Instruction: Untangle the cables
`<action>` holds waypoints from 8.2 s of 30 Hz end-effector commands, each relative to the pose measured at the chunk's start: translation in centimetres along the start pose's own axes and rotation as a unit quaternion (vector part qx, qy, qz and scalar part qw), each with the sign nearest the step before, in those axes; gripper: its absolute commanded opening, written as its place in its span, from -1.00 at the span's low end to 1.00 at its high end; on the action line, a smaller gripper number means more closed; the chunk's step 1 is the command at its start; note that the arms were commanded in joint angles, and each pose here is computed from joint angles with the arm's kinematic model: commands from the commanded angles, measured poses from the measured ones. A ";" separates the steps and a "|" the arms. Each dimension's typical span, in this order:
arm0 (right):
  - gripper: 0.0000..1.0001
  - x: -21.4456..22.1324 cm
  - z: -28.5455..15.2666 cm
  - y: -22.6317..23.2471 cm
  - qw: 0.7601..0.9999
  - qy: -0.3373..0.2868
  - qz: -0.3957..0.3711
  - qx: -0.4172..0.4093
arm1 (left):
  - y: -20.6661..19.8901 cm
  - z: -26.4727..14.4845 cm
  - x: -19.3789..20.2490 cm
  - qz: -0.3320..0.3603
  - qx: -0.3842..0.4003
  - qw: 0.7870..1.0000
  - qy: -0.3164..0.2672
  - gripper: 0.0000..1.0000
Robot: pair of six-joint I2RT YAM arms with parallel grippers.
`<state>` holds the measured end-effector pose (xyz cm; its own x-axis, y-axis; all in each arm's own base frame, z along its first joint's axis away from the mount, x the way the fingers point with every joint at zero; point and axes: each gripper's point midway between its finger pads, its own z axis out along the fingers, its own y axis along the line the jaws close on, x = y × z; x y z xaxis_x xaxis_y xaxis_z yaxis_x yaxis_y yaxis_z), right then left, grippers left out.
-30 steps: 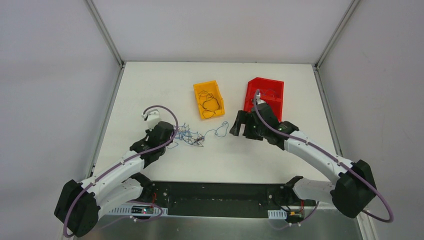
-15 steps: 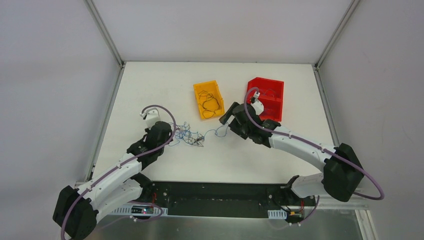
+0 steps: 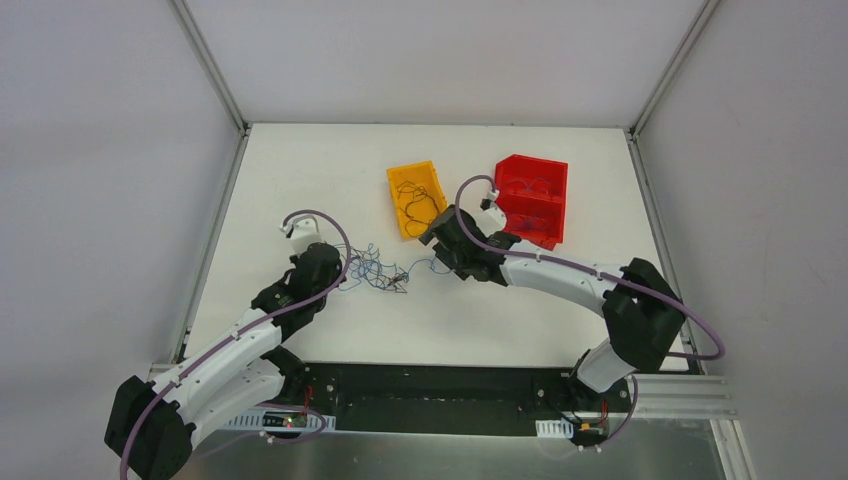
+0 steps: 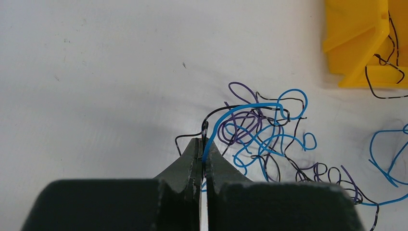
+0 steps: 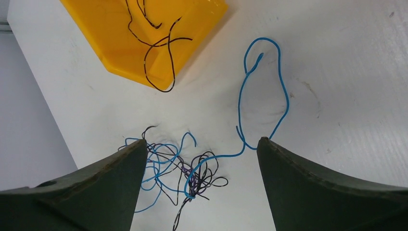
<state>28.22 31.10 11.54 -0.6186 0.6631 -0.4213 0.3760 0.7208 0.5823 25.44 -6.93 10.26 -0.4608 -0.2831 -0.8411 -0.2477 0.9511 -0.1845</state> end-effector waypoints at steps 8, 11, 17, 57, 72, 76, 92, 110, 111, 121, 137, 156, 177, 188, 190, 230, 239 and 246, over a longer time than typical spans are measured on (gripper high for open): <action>0.41 -0.4 2.1 2.5 0.999 -0.034 0.032 -0.008 | -0.1 0.1 -0.2 0.003 0.009 1.000 -0.006 -0.98; 0.37 0.3 2.4 2.5 0.999 -0.018 0.036 -0.008 | -0.2 0.2 -0.1 0.005 0.009 1.000 -0.004 -0.98; 0.42 0.4 0.8 1.2 0.999 0.000 0.027 0.021 | -0.5 0.3 0.0 0.008 0.013 1.000 0.002 -0.98; -1.00 1.7 -1.3 1.3 0.998 0.045 0.019 -0.039 | -3.4 0.0 0.6 0.028 0.102 0.994 0.011 -0.16; -1.00 -0.8 -4.0 -1.0 0.999 0.034 0.018 -0.033 | -15.2 -8.3 -0.7 0.096 0.469 0.878 -0.002 0.60; -1.00 -1.0 -3.9 -1.3 0.999 0.033 0.018 -0.024 | -17.9 -9.4 0.6 0.143 0.516 0.844 0.024 0.49; -1.00 -0.9 -4.5 -0.8 0.998 0.046 0.026 -0.036 | -21.3 -7.6 3.7 0.218 0.502 0.833 0.077 0.07; -1.00 -0.9 -4.6 -2.7 0.998 0.043 0.031 -0.014 | -20.9 -5.8 3.5 0.194 0.452 0.867 0.080 -1.00; -1.00 -1.0 -4.6 -3.7 0.999 0.038 0.025 -0.001 | -20.8 -6.1 2.8 0.182 0.448 0.872 0.073 -1.00; -1.00 -3.1 -5.5 -14.6 0.996 -0.026 0.024 0.085 | -14.0 -4.3 -3.4 0.084 0.228 0.969 0.052 -1.00; -1.00 -13.7 -15.7 -23.5 0.964 -0.245 0.031 0.097 | -7.1 -3.9 -9.1 -0.048 0.109 0.991 0.061 -1.00; -1.00 -13.2 -22.1 -6.5 0.964 -0.129 -0.146 -0.181 | -4.5 -4.8 -6.3 -0.060 0.089 0.990 0.093 -1.00; -1.00 -27.0 -14.5 5.9 0.974 -0.163 -0.072 -0.140 | -4.6 -4.2 -4.7 -0.043 0.104 0.988 0.101 -1.00; -1.00 -34.7 -4.0 2.4 0.984 -0.160 0.040 -0.073 | -4.8 -4.1 -4.4 -0.043 0.112 0.988 0.101 -1.00; -1.00 -35.0 -2.5 1.4 0.984 -0.155 0.060 -0.056 | -4.7 -4.3 -4.3 -0.045 0.116 0.987 0.100 -1.00; -0.90 -30.4 11.8 -14.6 0.962 -0.104 0.092 0.235 | -5.9 -5.0 -3.0 -0.016 0.168 0.978 0.121 -1.00; -0.46 -32.8 8.0 -11.1 0.969 -0.136 0.080 0.189 | -6.4 -5.0 -3.0 -0.020 0.180 0.976 0.122 -1.00; -0.17 -33.8 5.0 -9.0 0.973 -0.150 0.072 0.161 | -6.8 -5.3 -3.1 -0.022 0.191 0.973 0.127 -1.00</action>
<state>49.21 3.35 10.65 -0.3892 0.7642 -0.5143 0.7234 0.5992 0.3429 23.30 -12.43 14.66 -0.6913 -0.2985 -0.6580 -0.0105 0.9148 -0.4038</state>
